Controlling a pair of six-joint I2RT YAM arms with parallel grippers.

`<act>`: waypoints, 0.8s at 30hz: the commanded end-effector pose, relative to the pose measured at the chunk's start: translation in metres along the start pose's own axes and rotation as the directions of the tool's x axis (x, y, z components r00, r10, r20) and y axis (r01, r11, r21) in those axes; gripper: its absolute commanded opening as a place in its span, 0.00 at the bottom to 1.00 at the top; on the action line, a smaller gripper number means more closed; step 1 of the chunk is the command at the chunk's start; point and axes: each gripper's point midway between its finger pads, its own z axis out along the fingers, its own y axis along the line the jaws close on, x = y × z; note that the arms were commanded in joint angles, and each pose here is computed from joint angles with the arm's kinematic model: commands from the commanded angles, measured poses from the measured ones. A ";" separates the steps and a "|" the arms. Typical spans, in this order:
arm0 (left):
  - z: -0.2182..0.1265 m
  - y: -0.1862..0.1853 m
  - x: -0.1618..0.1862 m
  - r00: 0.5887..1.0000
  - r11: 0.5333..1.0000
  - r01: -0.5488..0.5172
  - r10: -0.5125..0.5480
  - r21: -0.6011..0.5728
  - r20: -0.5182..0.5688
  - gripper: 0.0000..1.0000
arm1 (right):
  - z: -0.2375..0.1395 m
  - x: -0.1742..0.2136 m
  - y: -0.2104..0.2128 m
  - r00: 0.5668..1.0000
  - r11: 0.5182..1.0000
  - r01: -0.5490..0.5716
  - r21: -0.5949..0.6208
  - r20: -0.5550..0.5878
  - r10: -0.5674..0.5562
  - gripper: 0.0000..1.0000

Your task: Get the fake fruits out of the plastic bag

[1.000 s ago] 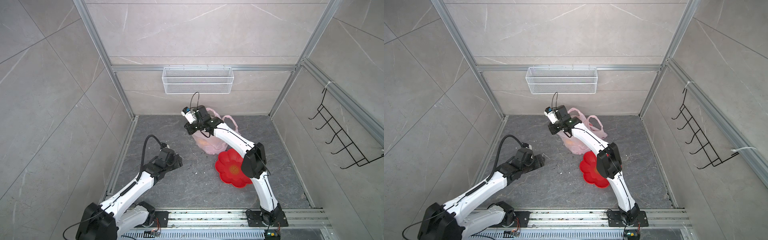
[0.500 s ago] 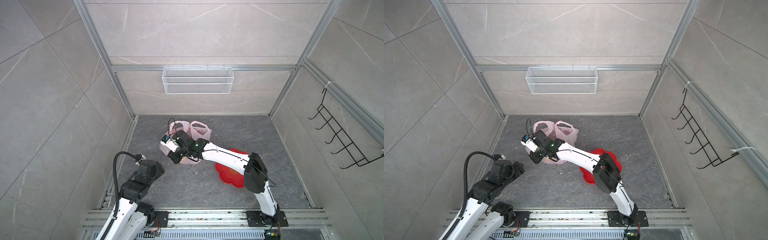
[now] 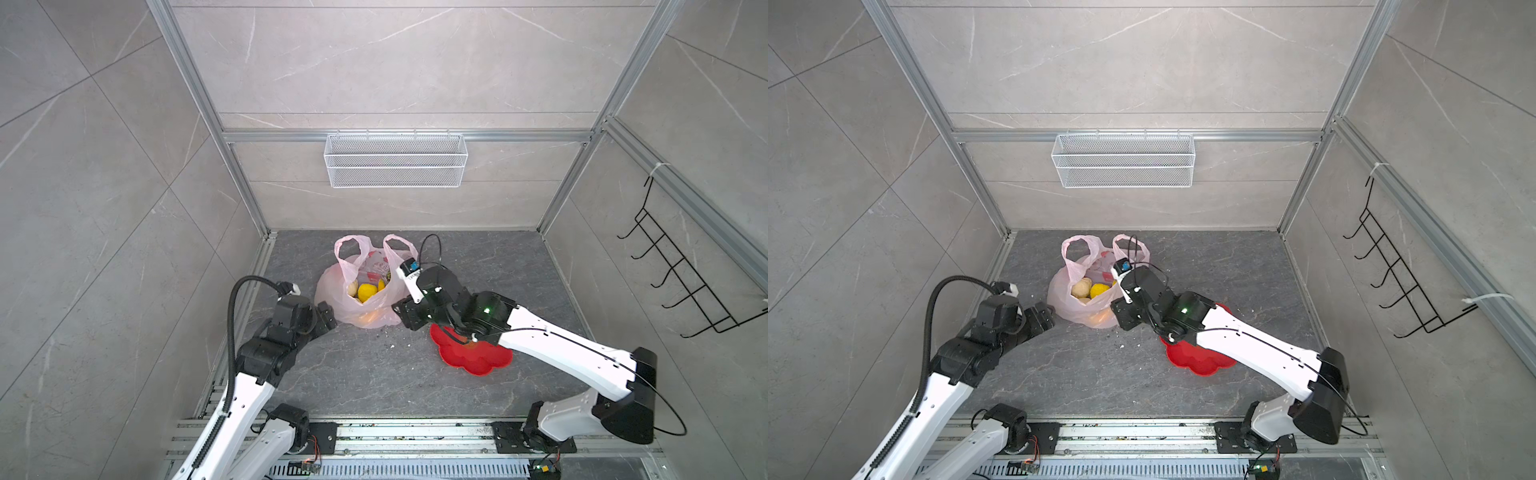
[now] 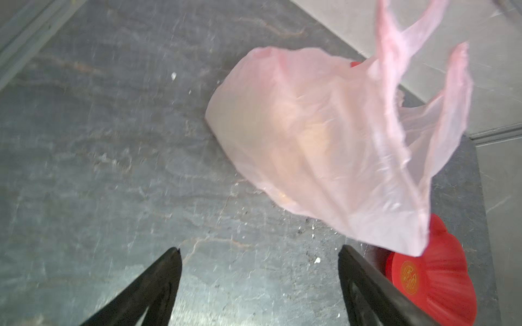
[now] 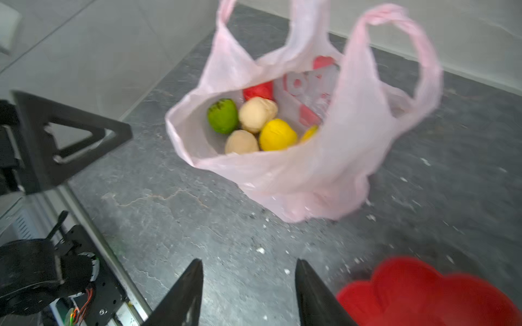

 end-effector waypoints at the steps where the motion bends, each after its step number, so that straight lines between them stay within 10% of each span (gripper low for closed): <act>1: -0.001 -0.042 -0.033 0.986 0.979 -0.168 0.165 0.115 0.033 0.99 | -0.018 0.063 -0.066 0.974 0.937 -0.136 0.322 -0.128 0.185 0.57; 13: 0.061 -0.089 -0.071 0.961 0.942 -0.241 0.266 0.233 -0.078 0.98 | -0.068 0.147 -0.157 0.894 0.758 -0.322 0.567 -0.083 0.441 0.62; 24: 0.107 -0.109 -0.061 0.959 0.924 -0.167 0.232 0.344 -0.159 0.68 | -0.059 0.203 -0.194 0.784 0.622 -0.468 0.628 -0.031 0.621 0.67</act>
